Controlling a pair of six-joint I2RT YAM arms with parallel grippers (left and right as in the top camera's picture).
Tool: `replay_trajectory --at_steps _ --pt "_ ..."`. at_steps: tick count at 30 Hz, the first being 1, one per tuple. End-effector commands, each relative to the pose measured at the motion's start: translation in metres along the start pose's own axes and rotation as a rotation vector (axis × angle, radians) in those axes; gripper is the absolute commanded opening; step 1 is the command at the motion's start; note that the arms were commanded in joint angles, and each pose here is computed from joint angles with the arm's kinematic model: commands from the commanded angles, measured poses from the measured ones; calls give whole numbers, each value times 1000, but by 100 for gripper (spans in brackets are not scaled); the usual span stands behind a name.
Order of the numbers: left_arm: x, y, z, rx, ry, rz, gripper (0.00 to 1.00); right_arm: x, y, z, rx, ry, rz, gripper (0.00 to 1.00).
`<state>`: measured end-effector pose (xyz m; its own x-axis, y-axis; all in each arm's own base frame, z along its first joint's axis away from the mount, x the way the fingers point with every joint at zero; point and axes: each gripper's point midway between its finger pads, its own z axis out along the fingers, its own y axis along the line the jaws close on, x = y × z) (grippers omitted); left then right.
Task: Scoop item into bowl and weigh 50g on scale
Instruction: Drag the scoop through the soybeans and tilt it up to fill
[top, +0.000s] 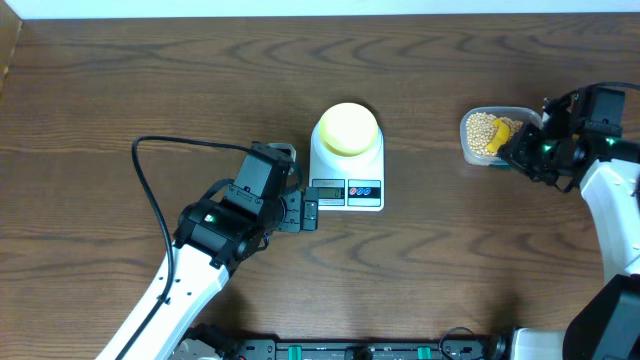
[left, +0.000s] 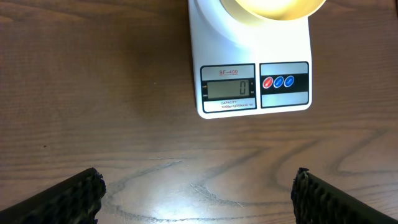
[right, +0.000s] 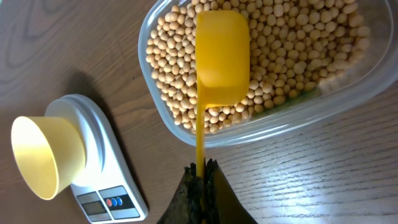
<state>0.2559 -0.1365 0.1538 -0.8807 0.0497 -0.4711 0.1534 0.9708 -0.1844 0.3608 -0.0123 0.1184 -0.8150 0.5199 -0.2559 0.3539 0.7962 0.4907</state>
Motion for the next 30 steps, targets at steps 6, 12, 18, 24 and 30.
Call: replay_trajectory --at_steps 6,12,18,24,30 --pt "-2 3 0 -14 -6 8 98 2 6 0 -97 27 65 1" --pt "-2 3 0 -14 -6 8 98 0 6 -2 -119 25 74 1" --pt "-2 3 0 -14 -6 8 98 0 -1 -3 -112 23 95 1" --pt "-2 3 0 -14 -6 8 98 1 -11 -3 -108 24 126 1" --pt "-2 3 0 -14 -6 8 98 4 -9 -3 -189 36 148 1"
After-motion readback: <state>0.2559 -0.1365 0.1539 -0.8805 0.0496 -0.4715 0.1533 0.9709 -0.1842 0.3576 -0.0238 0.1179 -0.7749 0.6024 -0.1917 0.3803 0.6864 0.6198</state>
